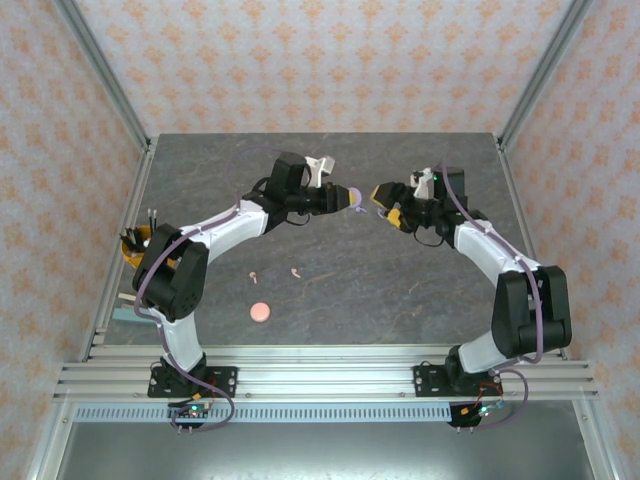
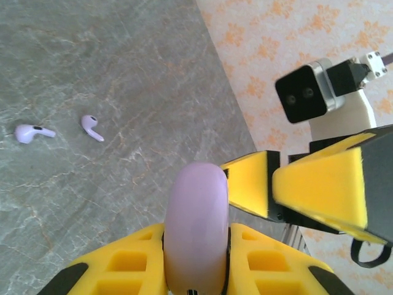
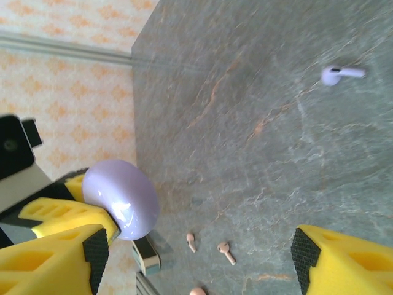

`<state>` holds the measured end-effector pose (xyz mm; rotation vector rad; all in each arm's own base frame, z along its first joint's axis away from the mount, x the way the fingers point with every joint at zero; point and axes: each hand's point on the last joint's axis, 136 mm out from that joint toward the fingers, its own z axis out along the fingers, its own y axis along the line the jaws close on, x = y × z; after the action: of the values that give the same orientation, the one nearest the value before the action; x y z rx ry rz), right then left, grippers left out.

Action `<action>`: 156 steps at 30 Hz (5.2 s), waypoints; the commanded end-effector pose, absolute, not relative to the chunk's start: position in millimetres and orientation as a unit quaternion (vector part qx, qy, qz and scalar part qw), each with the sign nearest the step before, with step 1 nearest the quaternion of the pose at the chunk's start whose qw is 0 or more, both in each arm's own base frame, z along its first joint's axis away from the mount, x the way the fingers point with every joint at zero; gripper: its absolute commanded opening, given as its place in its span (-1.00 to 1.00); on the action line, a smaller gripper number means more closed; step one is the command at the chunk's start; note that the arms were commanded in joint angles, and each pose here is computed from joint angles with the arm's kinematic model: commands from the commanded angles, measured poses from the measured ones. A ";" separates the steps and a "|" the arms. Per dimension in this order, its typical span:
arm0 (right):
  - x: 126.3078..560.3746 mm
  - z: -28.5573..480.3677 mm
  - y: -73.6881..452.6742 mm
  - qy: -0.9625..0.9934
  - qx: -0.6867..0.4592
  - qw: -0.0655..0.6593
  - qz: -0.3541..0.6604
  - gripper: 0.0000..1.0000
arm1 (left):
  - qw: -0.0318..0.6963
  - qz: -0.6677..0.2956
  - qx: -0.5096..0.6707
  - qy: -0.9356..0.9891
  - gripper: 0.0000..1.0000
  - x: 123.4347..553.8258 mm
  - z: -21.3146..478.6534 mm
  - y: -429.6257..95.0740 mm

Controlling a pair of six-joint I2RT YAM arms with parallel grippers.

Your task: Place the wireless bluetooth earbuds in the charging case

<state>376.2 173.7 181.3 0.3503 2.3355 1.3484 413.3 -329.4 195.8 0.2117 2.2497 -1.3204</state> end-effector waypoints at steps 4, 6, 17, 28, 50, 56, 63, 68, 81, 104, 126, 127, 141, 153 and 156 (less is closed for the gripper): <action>377.5 203.7 194.8 0.833 0.060 0.230 0.499 0.57 | 0.249 -0.498 0.102 0.824 -0.83 409.1 206.1 -334.8; 377.8 201.8 198.1 0.835 0.058 0.228 0.497 0.56 | 0.249 -0.496 0.103 0.825 -0.83 408.5 206.9 -334.1; 380.7 178.8 201.7 0.849 0.069 0.210 0.479 0.51 | 0.252 -0.498 0.106 0.823 -0.84 410.0 212.0 -335.2; 409.5 129.5 170.6 0.851 0.165 0.192 0.461 0.40 | 0.263 -0.506 0.124 0.812 -0.85 400.6 237.0 -333.5; 363.7 197.2 180.0 0.822 0.042 0.215 0.526 0.15 | 0.232 -0.535 0.151 0.798 -0.86 399.5 244.7 -347.4; 360.5 205.5 179.4 0.818 0.038 0.225 0.527 0.10 | 0.230 -0.535 0.151 0.799 -0.87 399.7 244.1 -347.4; 359.1 220.3 180.8 0.809 0.030 0.237 0.536 0.07 | 0.223 -0.535 0.151 0.801 -0.87 398.2 243.0 -347.8; 360.9 225.6 182.2 0.808 0.028 0.240 0.538 0.03 | 0.222 -0.536 0.152 0.800 -0.87 397.2 243.6 -347.9; 368.3 231.0 191.9 0.807 0.021 0.242 0.538 -0.03 | 0.217 -0.540 0.156 0.798 -0.94 394.7 243.6 -350.7; 369.1 210.8 196.5 0.819 0.024 0.227 0.527 -0.23 | 0.219 -0.547 0.164 0.792 -0.94 393.8 253.2 -352.6; 385.9 217.8 199.8 0.817 0.023 0.231 0.528 -0.44 | 0.212 -0.546 0.179 0.791 -0.94 385.6 249.4 -357.3; 385.4 216.7 199.8 0.818 0.023 0.230 0.527 -0.49 | 0.213 -0.546 0.179 0.790 -0.94 385.7 250.6 -357.3; 389.6 204.2 197.5 0.827 0.033 0.225 0.514 -0.96 | 0.212 -0.551 0.187 0.785 -0.94 381.1 257.3 -358.1; 394.6 215.7 198.6 0.823 0.030 0.233 0.517 -1.00 | 0.204 -0.547 0.190 0.789 -0.87 377.4 251.8 -361.5; 394.2 217.2 197.6 0.824 0.032 0.235 0.514 -1.00 | 0.209 -0.539 0.188 0.794 -0.66 379.0 250.9 -359.1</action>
<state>378.0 201.8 205.9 0.0774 2.3010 1.4812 398.2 -343.2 233.4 0.3946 2.2506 -1.4322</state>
